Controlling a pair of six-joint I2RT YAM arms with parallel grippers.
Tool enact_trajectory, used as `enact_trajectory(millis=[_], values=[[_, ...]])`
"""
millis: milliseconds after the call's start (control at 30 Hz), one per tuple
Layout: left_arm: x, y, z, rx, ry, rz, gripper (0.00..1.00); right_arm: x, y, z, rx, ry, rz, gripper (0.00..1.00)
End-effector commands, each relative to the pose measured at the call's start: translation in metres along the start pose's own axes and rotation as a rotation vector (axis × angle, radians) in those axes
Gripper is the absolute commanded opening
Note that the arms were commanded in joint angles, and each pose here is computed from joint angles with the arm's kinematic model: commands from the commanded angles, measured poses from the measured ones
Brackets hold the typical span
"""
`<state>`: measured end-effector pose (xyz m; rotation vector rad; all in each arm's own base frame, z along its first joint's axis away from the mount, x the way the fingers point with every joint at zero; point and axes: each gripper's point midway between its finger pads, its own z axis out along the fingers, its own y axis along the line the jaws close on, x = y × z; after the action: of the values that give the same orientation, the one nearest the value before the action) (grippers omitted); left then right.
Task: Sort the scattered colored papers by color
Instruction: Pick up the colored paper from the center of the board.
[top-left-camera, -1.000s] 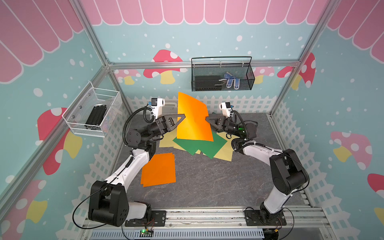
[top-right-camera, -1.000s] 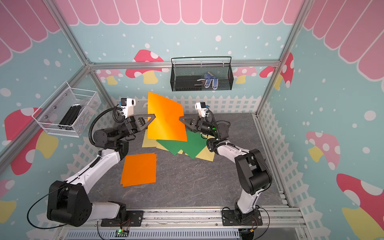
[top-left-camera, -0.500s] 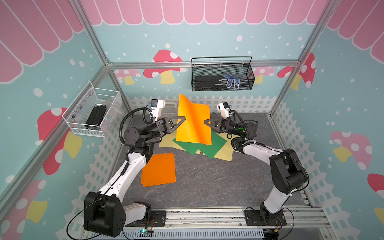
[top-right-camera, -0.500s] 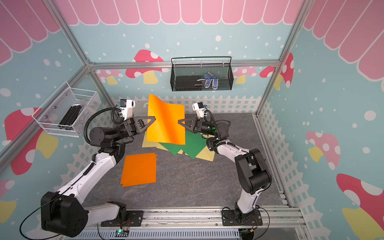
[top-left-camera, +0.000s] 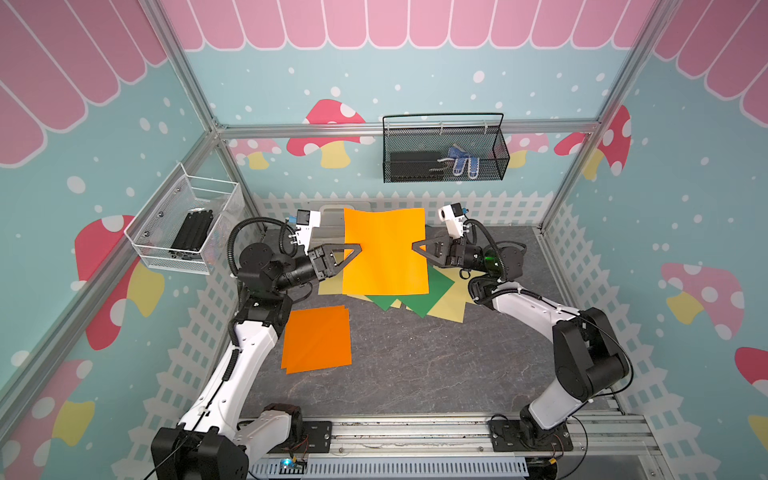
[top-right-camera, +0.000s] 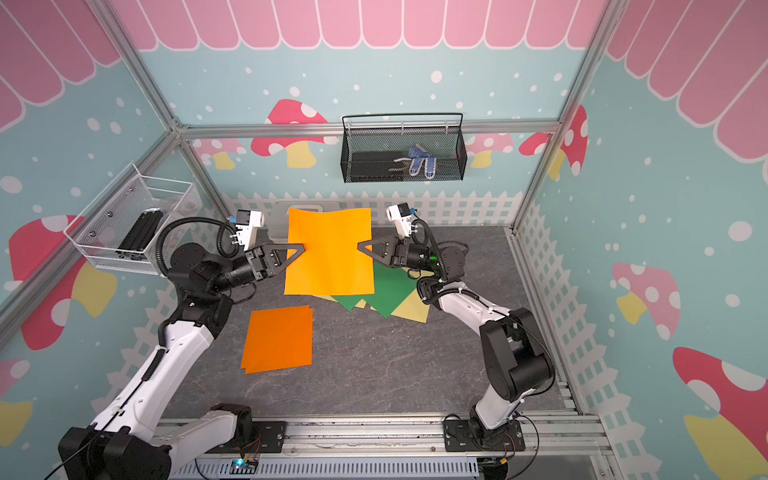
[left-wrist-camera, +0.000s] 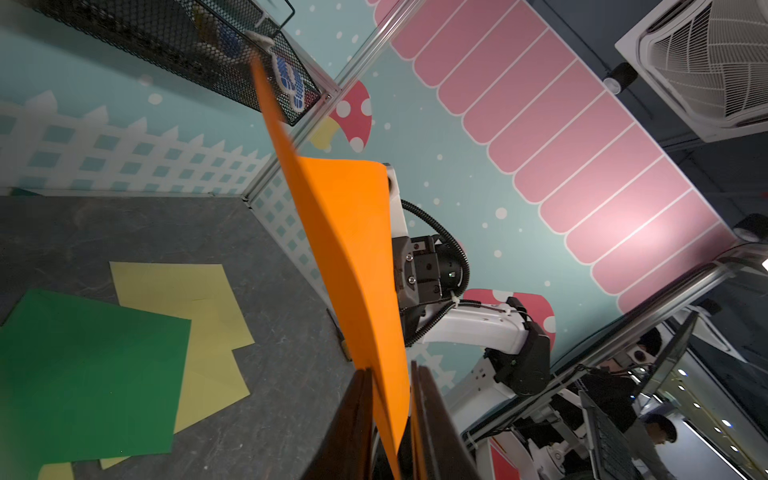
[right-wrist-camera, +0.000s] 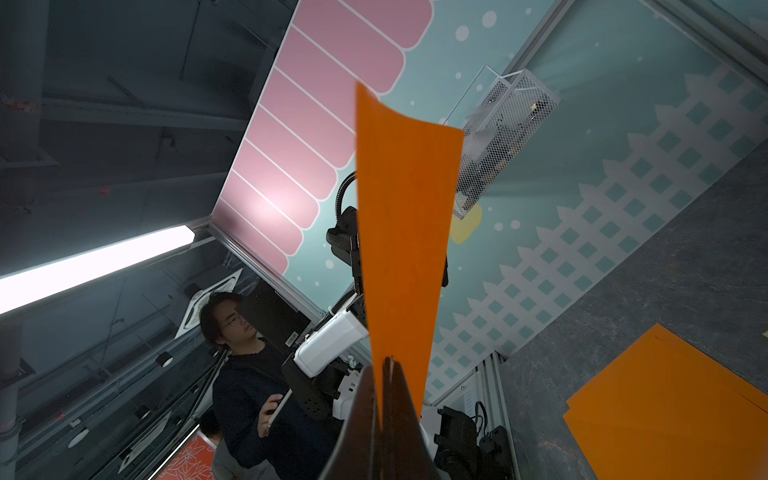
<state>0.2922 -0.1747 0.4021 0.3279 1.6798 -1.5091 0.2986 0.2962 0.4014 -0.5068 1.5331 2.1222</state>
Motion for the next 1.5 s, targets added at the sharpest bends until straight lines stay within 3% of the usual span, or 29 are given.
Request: enact_trajectory(millis=[0,200,433,600,767,967,1467], values=[[0.001,0.012,-0.006,-0.111,0.0,0.034,0.3,0.012,0.001,0.0,0.092,0.055,-0.029,0.0],[0.002,0.016,-0.009,-0.132,-0.024,0.043,0.31,0.036,-0.017,-0.014,0.499,0.237,-0.141,0.0],[0.005,0.022,-0.009,-0.135,-0.036,0.035,0.33,0.038,-0.029,-0.018,0.575,0.24,-0.135,0.0],[0.0,0.037,-0.03,-0.334,-0.078,0.095,0.34,0.041,-0.034,-0.021,0.648,0.267,-0.162,0.0],[-0.01,0.052,-0.056,-0.52,-0.141,0.123,0.36,0.042,-0.038,-0.019,0.636,0.271,-0.156,0.0],[-0.01,0.064,-0.077,-0.656,-0.187,0.146,0.37,0.038,-0.048,-0.004,0.584,0.252,-0.128,0.0],[-0.009,0.056,-0.096,-0.705,-0.231,0.19,0.38,0.032,-0.089,0.09,0.348,0.217,-0.007,0.0]])
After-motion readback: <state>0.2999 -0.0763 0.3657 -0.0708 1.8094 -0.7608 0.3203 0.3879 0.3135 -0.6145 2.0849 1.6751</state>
